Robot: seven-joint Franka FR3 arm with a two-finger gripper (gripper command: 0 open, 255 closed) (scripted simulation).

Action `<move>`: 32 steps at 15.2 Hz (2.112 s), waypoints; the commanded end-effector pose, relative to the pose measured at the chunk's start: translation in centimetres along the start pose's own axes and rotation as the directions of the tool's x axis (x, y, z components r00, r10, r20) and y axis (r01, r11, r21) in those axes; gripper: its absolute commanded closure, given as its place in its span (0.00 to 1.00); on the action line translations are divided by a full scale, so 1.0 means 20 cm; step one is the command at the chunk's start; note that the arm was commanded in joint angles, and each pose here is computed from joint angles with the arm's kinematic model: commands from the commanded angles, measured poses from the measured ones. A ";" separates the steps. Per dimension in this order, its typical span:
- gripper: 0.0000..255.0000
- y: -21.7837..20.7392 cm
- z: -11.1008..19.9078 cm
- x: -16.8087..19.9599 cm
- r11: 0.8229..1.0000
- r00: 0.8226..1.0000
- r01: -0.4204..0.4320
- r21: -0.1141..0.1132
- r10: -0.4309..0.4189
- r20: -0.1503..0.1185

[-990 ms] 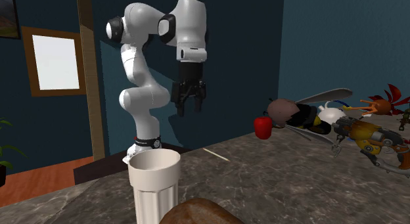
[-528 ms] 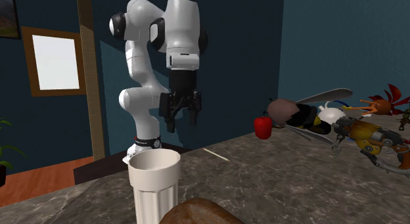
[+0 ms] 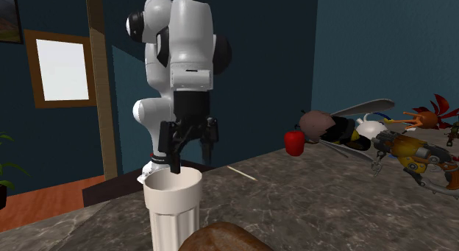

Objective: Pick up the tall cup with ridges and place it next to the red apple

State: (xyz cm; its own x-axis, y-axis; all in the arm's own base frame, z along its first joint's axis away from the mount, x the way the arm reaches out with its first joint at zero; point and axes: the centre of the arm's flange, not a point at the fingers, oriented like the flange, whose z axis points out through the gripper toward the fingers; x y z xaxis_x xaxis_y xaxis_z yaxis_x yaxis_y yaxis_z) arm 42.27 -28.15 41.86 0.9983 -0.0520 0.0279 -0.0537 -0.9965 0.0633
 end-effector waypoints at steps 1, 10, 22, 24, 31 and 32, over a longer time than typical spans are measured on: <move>0.00 0.01 0.05 0.01 1.000 1.000 0.000 -0.002 0.000 -0.002; 0.00 0.01 0.17 0.01 1.000 1.000 0.000 -0.002 0.000 -0.002; 1.00 0.01 0.17 0.00 1.000 1.000 0.000 -0.002 0.000 -0.002; 1.00 0.01 0.15 0.01 1.000 1.000 0.000 -0.002 0.000 -0.002; 1.00 0.03 -0.04 0.01 1.000 1.000 0.000 -0.002 0.000 -0.002; 1.00 0.03 -0.06 0.01 1.000 1.000 0.000 -0.002 0.000 -0.002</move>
State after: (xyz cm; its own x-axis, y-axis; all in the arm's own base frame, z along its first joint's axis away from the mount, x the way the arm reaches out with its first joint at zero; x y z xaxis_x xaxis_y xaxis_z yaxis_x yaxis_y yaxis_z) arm 42.48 -28.63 42.52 0.9982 -0.0523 0.0293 -0.0541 -0.9964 0.0646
